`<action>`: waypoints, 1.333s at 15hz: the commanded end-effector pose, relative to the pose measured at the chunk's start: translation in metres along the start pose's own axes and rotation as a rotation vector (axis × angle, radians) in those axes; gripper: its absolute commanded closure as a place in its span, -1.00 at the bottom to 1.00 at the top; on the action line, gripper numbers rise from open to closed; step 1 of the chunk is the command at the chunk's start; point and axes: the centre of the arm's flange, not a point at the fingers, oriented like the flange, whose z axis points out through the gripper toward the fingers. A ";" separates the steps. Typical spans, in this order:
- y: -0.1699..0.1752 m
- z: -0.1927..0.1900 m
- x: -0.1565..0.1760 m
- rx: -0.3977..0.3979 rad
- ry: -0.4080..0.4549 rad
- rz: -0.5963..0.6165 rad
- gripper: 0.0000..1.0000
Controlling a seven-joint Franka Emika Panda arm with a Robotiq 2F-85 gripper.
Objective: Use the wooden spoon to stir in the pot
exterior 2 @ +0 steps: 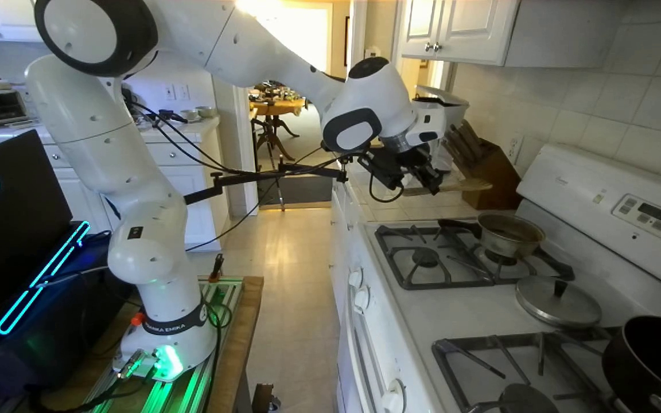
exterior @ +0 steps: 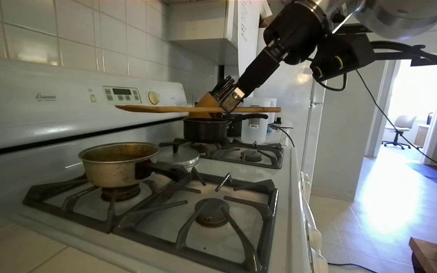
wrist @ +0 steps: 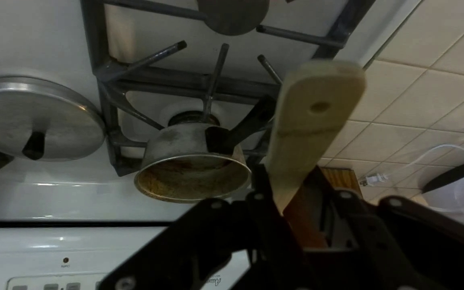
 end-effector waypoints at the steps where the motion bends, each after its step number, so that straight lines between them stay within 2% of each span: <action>1: 0.009 -0.002 0.015 -0.049 0.015 -0.085 0.87; 4: 0.022 -0.002 0.039 -0.109 0.004 -0.254 0.87; 10: 0.031 0.026 0.074 -0.188 -0.107 -0.549 0.87; 15: 0.038 0.045 0.095 -0.245 -0.169 -0.724 0.87; 18: 0.046 0.051 0.103 -0.307 -0.189 -0.803 0.87; 19: 0.040 0.045 0.086 -0.268 -0.166 -0.744 0.47; 20: 0.043 0.046 0.089 -0.281 -0.172 -0.761 0.47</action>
